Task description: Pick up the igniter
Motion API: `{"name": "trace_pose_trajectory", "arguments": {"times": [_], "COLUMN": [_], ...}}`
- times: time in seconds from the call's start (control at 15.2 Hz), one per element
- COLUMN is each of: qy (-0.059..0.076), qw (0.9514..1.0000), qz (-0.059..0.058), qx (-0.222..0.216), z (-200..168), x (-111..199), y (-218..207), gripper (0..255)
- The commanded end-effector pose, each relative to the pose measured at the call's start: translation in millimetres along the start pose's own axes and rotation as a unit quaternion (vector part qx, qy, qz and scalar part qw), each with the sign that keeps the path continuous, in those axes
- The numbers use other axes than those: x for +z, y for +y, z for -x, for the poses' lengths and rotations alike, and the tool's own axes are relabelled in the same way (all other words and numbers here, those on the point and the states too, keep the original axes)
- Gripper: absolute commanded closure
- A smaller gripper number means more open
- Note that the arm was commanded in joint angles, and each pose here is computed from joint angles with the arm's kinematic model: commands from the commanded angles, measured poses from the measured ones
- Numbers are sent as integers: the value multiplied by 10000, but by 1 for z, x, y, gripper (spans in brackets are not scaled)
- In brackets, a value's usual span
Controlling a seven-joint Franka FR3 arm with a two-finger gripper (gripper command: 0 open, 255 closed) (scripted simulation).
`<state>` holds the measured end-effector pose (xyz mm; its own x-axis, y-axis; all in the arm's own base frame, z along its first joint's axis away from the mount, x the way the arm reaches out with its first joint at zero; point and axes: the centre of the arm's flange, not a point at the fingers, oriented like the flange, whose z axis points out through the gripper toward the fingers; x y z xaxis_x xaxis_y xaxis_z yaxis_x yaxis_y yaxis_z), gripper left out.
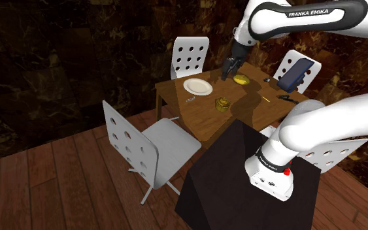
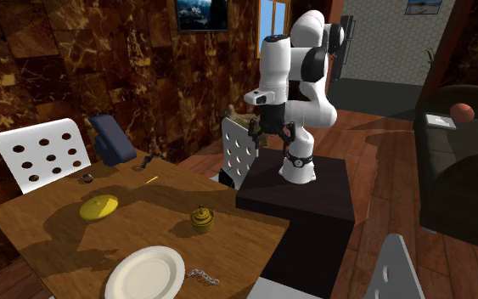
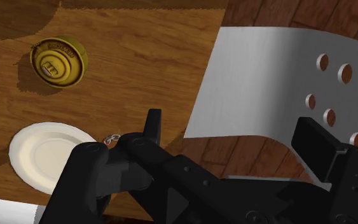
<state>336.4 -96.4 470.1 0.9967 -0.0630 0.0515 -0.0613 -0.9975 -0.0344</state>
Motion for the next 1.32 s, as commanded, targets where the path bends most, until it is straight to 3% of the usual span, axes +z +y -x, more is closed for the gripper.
{"name": "trace_pose_trajectory", "arguments": {"times": [0.0, 1.25], "qy": [-2, -120], "qw": [10000, 9991], "qz": [15, 123], "qx": [-44, -381], "z": [-1, -26], "x": [17, 194], "y": [19, 192], "gripper": [0, 0]}}
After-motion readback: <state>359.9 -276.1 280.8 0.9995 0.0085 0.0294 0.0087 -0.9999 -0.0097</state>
